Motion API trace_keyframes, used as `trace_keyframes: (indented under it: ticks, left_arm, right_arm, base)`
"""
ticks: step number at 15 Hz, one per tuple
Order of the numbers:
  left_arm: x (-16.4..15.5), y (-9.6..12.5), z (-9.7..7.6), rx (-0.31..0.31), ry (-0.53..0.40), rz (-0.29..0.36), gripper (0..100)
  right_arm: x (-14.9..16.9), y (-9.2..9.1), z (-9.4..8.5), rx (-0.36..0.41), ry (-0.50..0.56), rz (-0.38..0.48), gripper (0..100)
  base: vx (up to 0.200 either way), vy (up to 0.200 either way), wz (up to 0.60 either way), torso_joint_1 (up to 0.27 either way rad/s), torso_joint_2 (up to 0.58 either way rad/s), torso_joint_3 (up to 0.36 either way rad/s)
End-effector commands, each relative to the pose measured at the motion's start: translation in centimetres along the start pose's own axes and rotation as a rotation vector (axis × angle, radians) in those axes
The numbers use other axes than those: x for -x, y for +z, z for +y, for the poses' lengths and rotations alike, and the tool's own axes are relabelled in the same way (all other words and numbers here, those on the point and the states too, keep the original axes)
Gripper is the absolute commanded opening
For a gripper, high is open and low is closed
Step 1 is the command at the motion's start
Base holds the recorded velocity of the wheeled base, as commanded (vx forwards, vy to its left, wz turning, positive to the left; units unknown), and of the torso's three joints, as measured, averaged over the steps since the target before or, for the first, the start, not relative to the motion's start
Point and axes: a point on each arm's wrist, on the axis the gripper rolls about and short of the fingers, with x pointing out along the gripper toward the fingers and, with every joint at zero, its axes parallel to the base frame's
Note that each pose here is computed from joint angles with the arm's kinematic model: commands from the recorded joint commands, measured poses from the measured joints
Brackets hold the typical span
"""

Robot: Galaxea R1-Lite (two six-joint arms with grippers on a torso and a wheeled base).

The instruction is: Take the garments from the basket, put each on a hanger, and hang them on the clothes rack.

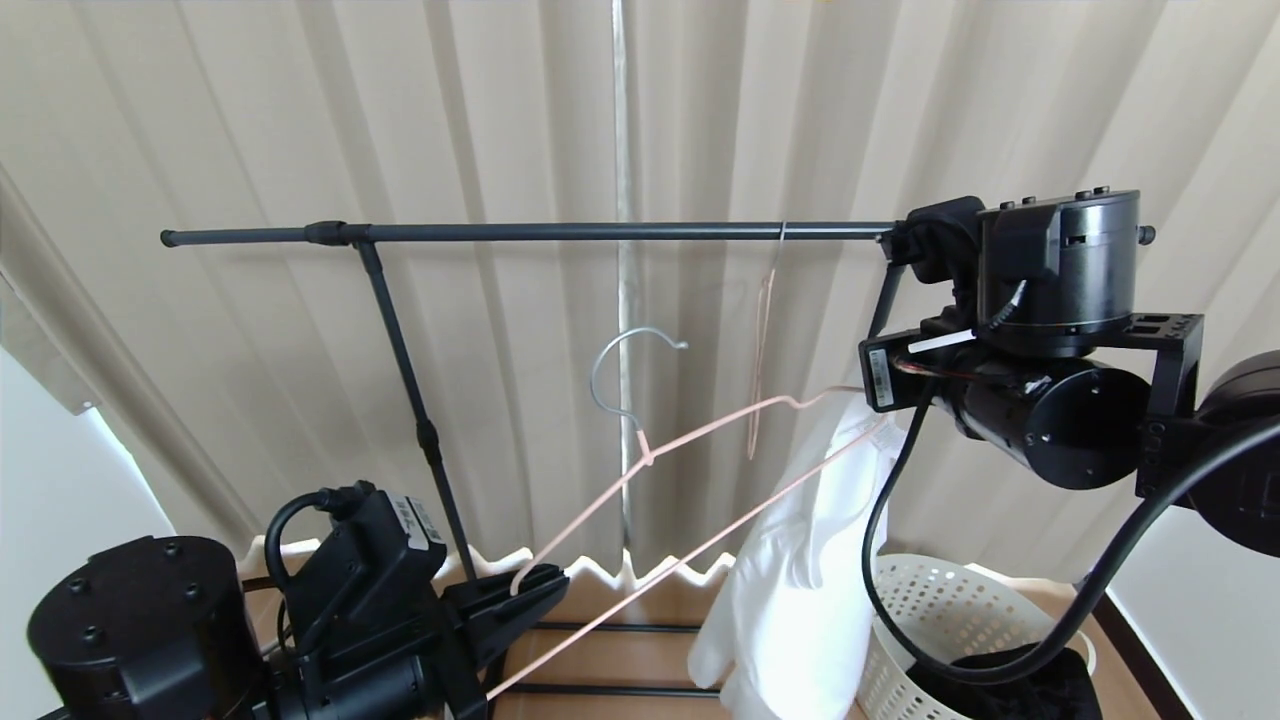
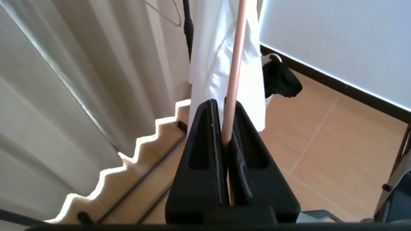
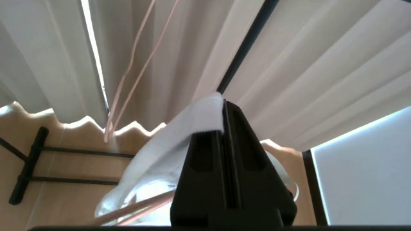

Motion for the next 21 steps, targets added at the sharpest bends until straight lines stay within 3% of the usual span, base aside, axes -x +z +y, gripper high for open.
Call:
trace_keyframes:
  ticks: [1, 8, 14, 21]
  left_arm:
    - [-0.5, -0.3, 0.1, 0.023, 0.003, 0.007, 0]
    - [-2.0, 0.1, -0.3, 0.040, 0.094, -0.044, 0]
    - [-2.0, 0.1, -0.5, 0.054, 0.086, -0.042, 0]
    - [-2.0, 0.0, -0.5, 0.049, 0.088, -0.043, 0]
  right_arm:
    - [0.5, -0.2, 0.6, 0.011, 0.015, -0.001, 0]
    - [1.3, -0.4, 1.2, 0.024, 0.025, -0.003, 0]
    - [4.3, 0.0, 1.7, 0.025, 0.072, -0.047, 0]
    - [7.9, -0.5, 5.1, 0.037, 0.233, -0.075, 0]
  base:
    - [0.000, 0.000, 0.00, 0.000, 0.00, 0.000]
    - [0.000, 0.000, 0.00, 0.000, 0.00, 0.000]
    - [0.000, 0.000, 0.00, 0.000, 0.00, 0.000]
    - [0.000, 0.000, 0.00, 0.000, 0.00, 0.000]
